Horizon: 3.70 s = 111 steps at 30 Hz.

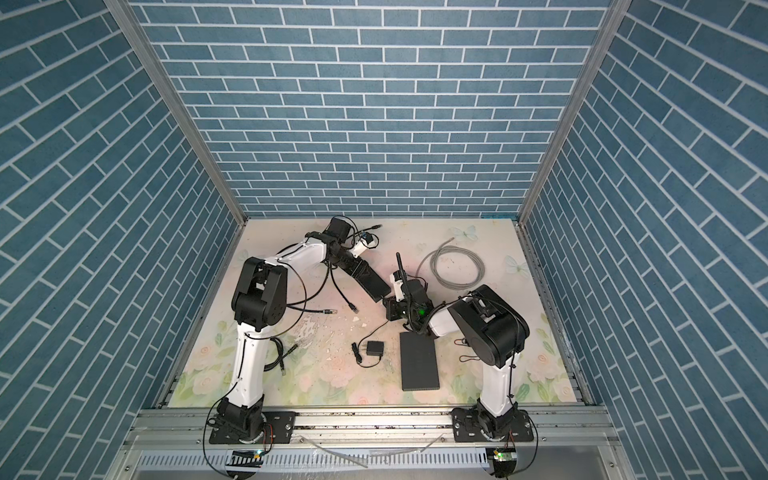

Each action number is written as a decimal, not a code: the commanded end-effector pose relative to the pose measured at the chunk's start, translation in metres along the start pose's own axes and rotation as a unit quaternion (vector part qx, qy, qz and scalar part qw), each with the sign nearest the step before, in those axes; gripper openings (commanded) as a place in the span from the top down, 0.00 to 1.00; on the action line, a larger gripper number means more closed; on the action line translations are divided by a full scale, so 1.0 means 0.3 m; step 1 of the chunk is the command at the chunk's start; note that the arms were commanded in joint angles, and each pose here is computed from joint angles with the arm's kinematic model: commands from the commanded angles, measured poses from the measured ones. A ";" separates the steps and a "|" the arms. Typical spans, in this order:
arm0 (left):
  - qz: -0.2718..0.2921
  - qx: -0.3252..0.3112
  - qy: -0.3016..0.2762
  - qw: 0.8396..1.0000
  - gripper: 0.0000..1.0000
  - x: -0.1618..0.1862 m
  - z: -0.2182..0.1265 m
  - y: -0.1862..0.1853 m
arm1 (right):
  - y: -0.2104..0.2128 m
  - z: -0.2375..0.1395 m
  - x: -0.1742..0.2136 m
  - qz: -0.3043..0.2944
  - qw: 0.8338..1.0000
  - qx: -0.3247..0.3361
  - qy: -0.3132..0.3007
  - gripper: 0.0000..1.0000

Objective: Insert the plug into the switch port

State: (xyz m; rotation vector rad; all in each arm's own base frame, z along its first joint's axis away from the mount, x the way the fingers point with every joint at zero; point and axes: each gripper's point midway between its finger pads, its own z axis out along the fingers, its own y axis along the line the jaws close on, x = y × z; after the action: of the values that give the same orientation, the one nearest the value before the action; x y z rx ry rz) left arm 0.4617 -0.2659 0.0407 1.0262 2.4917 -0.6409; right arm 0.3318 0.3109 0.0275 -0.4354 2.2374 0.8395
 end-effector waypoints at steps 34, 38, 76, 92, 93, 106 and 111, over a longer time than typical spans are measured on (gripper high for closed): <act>-0.015 0.109 0.162 0.981 0.54 0.293 0.125 -0.245 | 0.035 -0.004 -0.108 -0.086 0.986 -0.026 0.138 0.93; -0.017 0.116 0.162 0.980 0.56 0.299 0.125 -0.254 | 0.016 0.006 -0.134 -0.077 0.992 -0.013 0.096 0.93; -0.025 0.029 0.186 0.982 0.57 0.331 0.142 -0.192 | 0.016 -0.042 -0.258 0.034 0.999 -0.031 0.030 0.82; -0.069 -0.052 0.154 0.984 0.46 0.263 0.100 -0.072 | 0.042 -0.219 -0.014 -0.017 0.992 -0.050 0.113 0.67; -0.071 -0.053 0.153 0.984 0.46 0.259 0.100 -0.073 | 0.049 -0.220 0.002 -0.030 0.991 -0.044 0.121 0.66; -0.076 -0.055 0.146 0.985 0.44 0.243 0.092 -0.074 | -0.042 -0.148 0.071 -0.105 0.979 0.085 0.154 0.72; -0.079 -0.054 0.145 0.985 0.44 0.243 0.091 -0.075 | -0.045 -0.123 0.084 -0.122 0.974 0.094 0.164 0.76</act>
State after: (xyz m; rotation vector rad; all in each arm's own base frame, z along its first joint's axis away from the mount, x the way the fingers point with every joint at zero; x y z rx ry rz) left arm 0.4436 -0.2806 0.0394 0.9022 2.6087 -0.5233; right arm 0.2945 0.2728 0.0249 -0.7315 2.4898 0.5281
